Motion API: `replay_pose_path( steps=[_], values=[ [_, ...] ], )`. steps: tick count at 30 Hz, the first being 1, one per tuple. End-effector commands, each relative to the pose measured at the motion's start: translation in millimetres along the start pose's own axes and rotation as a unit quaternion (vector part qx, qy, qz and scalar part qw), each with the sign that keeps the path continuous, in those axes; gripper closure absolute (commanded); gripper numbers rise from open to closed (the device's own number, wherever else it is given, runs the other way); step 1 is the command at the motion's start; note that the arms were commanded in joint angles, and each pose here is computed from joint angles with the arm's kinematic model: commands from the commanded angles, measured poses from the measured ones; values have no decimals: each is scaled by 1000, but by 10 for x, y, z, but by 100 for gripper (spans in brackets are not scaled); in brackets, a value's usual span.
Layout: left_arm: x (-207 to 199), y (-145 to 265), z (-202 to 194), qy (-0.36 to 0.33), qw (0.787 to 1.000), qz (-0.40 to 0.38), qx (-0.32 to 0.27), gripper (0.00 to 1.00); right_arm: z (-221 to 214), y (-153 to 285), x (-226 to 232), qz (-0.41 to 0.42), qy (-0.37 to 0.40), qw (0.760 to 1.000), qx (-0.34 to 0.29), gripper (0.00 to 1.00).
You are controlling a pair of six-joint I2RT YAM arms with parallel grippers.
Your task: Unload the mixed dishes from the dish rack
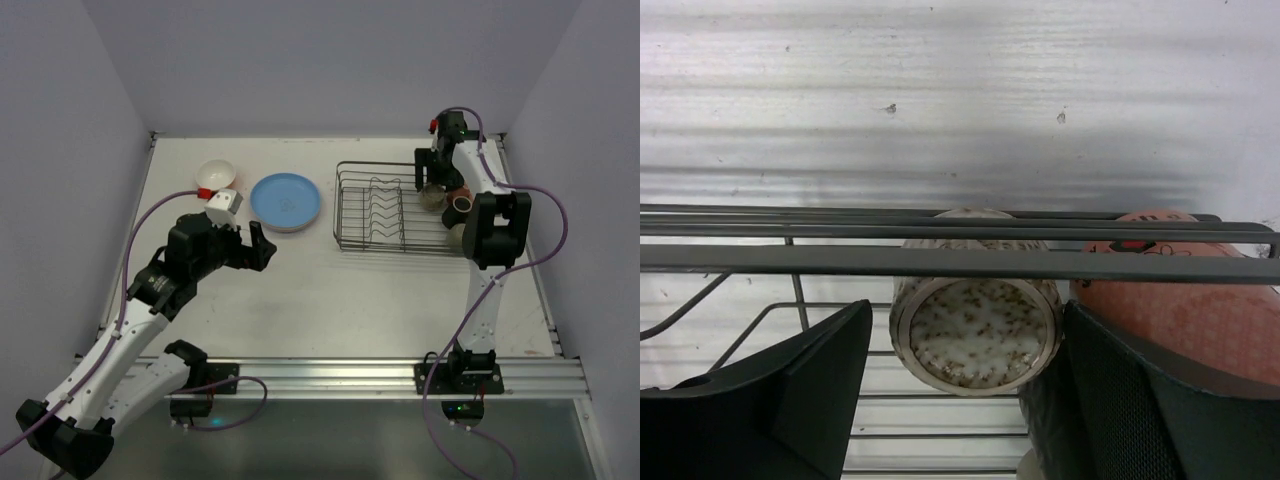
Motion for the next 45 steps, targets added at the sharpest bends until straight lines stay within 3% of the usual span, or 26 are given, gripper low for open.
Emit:
replay_pose_path(
  steps=[1, 5, 7, 8, 9, 11, 17, 25, 28, 31, 32, 33, 34, 35, 37, 38, 41, 42, 45],
  values=[
    [-84, -4, 71, -18, 999, -22, -14, 0, 16, -25, 21, 7, 12, 1000, 5, 21],
    [-84, -4, 67, -18, 1000, -22, -14, 0, -32, -82, 23, 4, 12, 1000, 17, 21],
    [-86, -4, 70, -18, 999, -22, -14, 0, -36, -98, 35, 7, 12, 1000, 18, 26],
    [-86, -5, 70, -18, 1000, -22, -14, 0, -37, -94, 45, 8, 13, 1000, 18, 31],
    [-90, -4, 68, -18, 999, -23, -14, 0, -29, -83, 46, 9, 13, 1000, 15, 45],
    [-89, -7, 66, -18, 999, -23, -13, 0, -2, -55, 66, 9, 15, 1000, 9, 60],
    [-81, 2, 79, -19, 999, -21, -17, 0, 81, 242, 159, 6, 25, 999, -19, 81],
    [-157, 59, 198, -12, 999, -31, -36, 0, 114, 1249, 161, -7, -21, 991, -128, 83],
    [-438, 158, 370, 3, 995, -89, -50, 0, 42, 1711, 307, 35, -32, 981, -190, 83],
    [-959, 319, 487, 19, 971, -231, -56, 0, 25, 2290, 803, 184, -7, 936, -299, 86],
    [-1292, 496, 607, 20, 943, -325, -72, 0, -140, 2488, 969, 232, -6, 918, -321, 85],
    [-1433, 580, 646, 19, 925, -371, -81, 0, -194, 2652, 1112, 279, 3, 898, -342, 85],
    [-1509, 590, 591, 25, 912, -403, -79, 0, -202, 2958, 1344, 358, 43, 849, -387, 85],
    [-1719, 711, 658, 26, 886, -453, -96, 0, -379, 2954, 1482, 408, 18, 834, -370, 85],
    [-1890, 725, 698, 21, 875, -470, -110, 0, -512, 3445, 1640, 473, 55, 770, -425, 86],
    [-2046, 675, 600, 2, 870, -481, -105, 0, -634, 3429, 1740, 509, 22, 762, -400, 86],
    [-2326, 624, 623, -49, 867, -474, -145, 0, -758, 3682, 1842, 548, 6, 730, -408, 85],
    [-2296, 440, 629, -55, 886, -435, -152, 0, -812, 3756, 1896, 564, 9, 721, -404, 85],
    [-2322, 341, 694, -111, 891, -398, -187, 2, -944, 3970, 1958, 608, 9, 690, -394, 84]
  ],
)
Point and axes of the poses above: each gripper's point midway between its finger pads, its own y axis back along the fingers, its own x axis along the line the jaws close on, z = x × y, the point moved 1 cm from there along y, back along the fingers, and after that the axes turned 10 degrees about y, right-handed, at the moved point
